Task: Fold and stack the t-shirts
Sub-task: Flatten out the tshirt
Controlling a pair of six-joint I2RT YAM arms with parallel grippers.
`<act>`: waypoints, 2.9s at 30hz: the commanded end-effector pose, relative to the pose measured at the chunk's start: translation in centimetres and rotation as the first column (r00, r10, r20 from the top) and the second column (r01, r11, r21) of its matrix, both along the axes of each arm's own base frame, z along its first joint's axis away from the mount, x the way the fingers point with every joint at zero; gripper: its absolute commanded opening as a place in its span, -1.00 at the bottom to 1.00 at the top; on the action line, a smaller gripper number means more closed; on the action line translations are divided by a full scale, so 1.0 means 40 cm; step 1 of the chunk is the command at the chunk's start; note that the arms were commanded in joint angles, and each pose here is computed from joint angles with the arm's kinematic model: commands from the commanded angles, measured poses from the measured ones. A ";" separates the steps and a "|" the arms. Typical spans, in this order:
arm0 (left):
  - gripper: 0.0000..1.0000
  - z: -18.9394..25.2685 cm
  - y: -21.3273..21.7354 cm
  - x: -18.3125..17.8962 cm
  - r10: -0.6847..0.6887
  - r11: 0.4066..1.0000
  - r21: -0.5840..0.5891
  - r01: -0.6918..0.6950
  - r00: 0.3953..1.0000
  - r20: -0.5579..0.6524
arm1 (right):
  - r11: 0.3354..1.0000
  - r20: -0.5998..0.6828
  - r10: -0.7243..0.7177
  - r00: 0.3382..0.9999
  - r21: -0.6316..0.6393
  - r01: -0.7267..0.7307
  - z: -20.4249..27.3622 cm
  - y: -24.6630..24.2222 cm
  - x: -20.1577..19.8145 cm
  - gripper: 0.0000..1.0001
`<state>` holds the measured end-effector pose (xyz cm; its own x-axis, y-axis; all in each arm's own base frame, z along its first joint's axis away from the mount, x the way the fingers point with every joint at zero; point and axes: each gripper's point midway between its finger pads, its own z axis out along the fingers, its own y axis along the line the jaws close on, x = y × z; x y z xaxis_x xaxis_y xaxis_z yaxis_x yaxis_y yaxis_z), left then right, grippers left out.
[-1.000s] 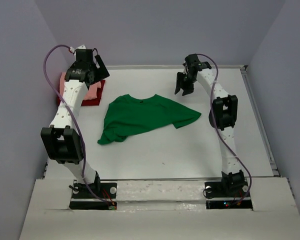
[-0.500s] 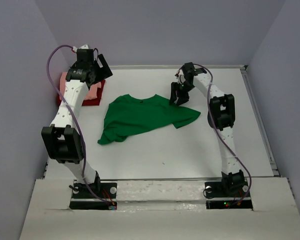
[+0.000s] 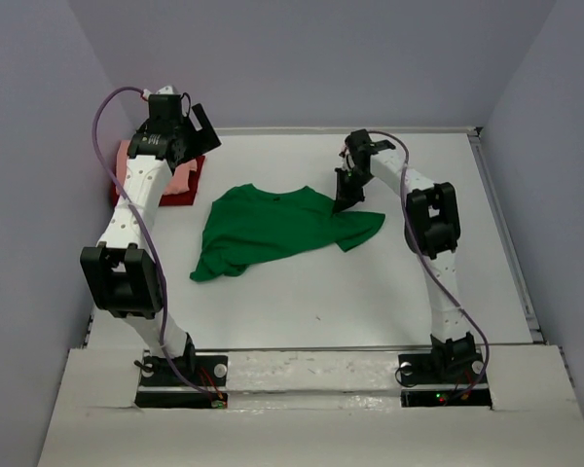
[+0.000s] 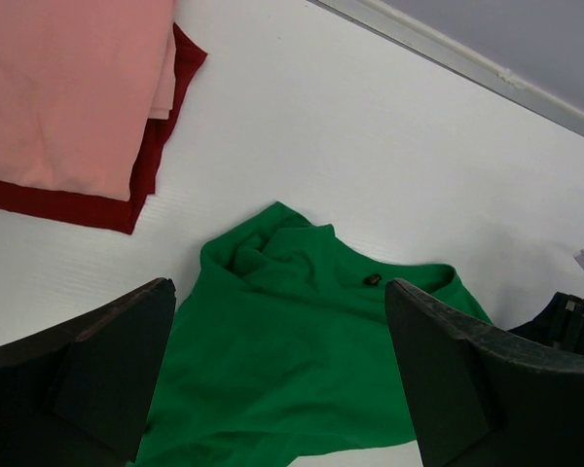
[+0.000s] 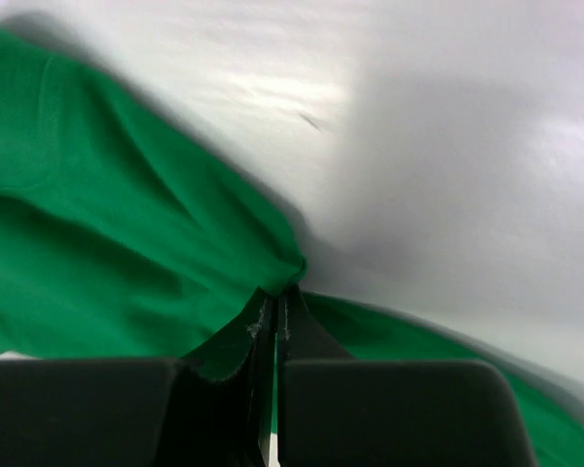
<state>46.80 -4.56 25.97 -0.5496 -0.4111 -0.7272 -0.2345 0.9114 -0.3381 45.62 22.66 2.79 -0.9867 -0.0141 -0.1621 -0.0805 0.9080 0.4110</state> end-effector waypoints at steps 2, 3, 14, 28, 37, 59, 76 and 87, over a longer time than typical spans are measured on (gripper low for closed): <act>0.98 0.053 -0.029 -0.011 -0.050 0.999 -0.014 0.051 0.997 0.057 | 0.909 0.186 -0.323 0.928 -0.214 0.359 0.086 -0.113 0.027 -1.00; 0.98 0.060 -0.037 -0.019 -0.060 0.998 -0.007 0.061 0.996 0.063 | 0.889 0.197 -0.339 0.920 -0.254 0.382 0.076 -0.139 0.013 -1.00; 0.98 0.064 -0.082 -0.079 -0.122 0.992 0.011 0.122 0.991 0.049 | 0.555 0.422 -0.629 0.653 -0.344 0.757 0.190 -0.385 -0.140 -1.00; 0.98 0.037 -0.163 -0.135 -0.208 0.977 0.044 0.207 0.978 0.024 | 0.583 0.420 -0.623 0.660 -0.313 0.750 0.196 -0.441 -0.350 -1.00; 0.98 -0.033 -0.143 -0.153 -0.166 0.981 0.096 0.169 0.985 -0.041 | 0.601 0.362 -0.674 0.644 -0.237 0.763 0.201 -0.393 -0.328 -1.00; 0.98 -0.040 -0.152 -0.103 -0.151 0.983 0.098 0.154 0.988 -0.043 | 0.972 0.246 -0.196 0.949 -0.082 0.221 0.220 -0.101 0.013 0.35; 0.98 -0.057 -0.181 -0.070 -0.177 0.980 0.079 0.180 0.983 -0.053 | 0.999 0.169 -0.030 0.985 -0.026 0.035 0.102 0.001 0.115 0.30; 0.98 -0.090 -0.194 -0.070 -0.193 0.979 0.055 0.197 0.979 -0.070 | 0.981 0.242 -0.078 0.967 -0.155 0.118 0.108 -0.065 0.142 0.30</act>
<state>43.55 -11.41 21.90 -0.6710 -0.2459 -0.6995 -0.1004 0.9648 -0.2429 49.58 21.01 3.89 -0.9608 0.0397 -0.2744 -0.0453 0.9539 0.2967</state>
